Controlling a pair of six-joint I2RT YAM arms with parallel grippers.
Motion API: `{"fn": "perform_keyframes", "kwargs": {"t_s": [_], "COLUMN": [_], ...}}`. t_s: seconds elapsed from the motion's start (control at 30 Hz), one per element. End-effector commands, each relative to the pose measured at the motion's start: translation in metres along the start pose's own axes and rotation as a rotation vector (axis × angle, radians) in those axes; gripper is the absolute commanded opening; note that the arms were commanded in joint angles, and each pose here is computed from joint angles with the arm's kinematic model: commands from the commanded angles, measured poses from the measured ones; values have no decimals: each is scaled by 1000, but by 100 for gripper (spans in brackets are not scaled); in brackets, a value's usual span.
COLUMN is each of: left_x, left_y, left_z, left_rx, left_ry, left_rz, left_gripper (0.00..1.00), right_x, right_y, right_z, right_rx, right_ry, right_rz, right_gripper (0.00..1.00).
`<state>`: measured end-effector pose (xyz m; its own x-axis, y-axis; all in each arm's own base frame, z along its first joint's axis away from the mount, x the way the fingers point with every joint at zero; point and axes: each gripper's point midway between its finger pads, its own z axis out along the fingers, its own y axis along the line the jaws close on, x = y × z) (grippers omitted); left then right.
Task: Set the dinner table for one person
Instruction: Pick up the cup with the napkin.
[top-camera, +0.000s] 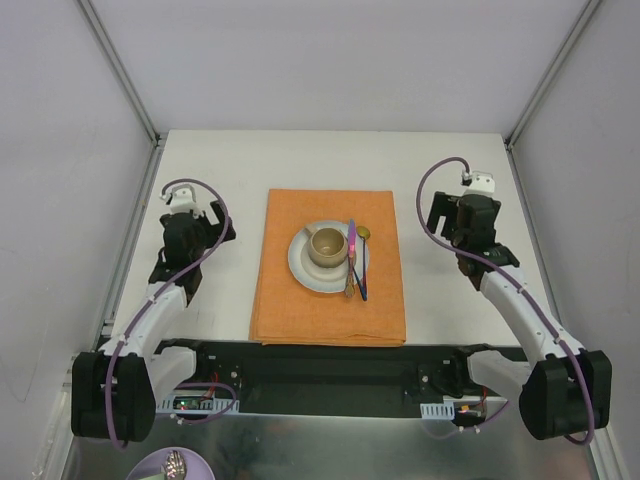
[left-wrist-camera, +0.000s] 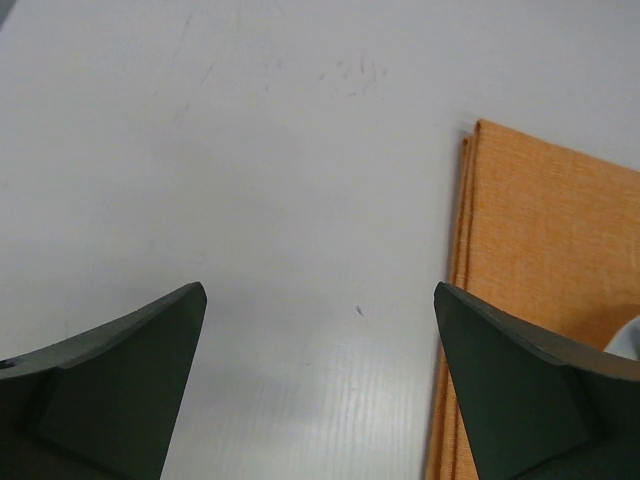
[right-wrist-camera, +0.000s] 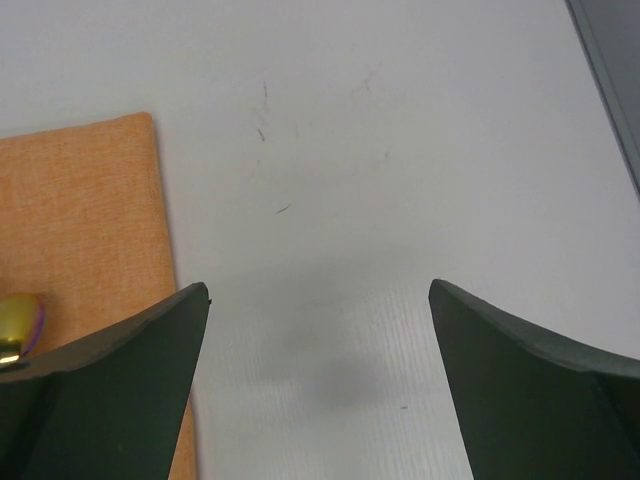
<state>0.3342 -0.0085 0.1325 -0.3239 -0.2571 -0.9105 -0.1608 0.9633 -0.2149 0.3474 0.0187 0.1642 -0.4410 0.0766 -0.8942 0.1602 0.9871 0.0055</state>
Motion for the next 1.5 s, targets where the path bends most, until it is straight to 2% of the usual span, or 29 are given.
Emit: {"fn": "perform_keyframes", "kwargs": {"t_s": [0.0,0.13,0.2,0.23,0.37,0.6,0.77,0.93,1.03,1.17,1.3,1.47], "left_x": [-12,-3,-4,8,15,27,16,0,-8,-4,1,5], "left_y": [-60,-99,-112,-117,-135,-148,-148,-141,-151,-159,-158,-140], "left_z": [-8,-16,-18,-18,-20,-33,-47,-58,-71,-77,-75,-65], "left_rx": [251,436,478,488,555,599,604,573,686,745,737,613], "left_ry": [84,183,218,280,358,436,396,304,248,285,300,277], "left_rz": [-40,-111,-130,-136,-155,-229,-269,-308,-286,-272,-274,-266], "left_gripper": [99,99,99,99,99,99,99,99,99,98,95,99], "right_x": [-8,6,5,8,11,20,28,33,34,34,34,28], "right_y": [7,25,37,39,55,60,63,64,65,70,76,93], "right_z": [-25,-36,-41,-42,-51,-58,-59,-60,-61,-61,-62,-60], "right_rx": [11,-49,-80,-84,-105,-136,-148,-148,-149,-171,-186,-192], "right_ry": [50,153,175,190,175,159,194,196,194,200,222,261], "right_rz": [38,-8,-28,-43,-78,6,-9,-13,-9,-4,-8,-56], "right_gripper": [96,96,96,96,96,96,96,96,96,96,96,96]}}
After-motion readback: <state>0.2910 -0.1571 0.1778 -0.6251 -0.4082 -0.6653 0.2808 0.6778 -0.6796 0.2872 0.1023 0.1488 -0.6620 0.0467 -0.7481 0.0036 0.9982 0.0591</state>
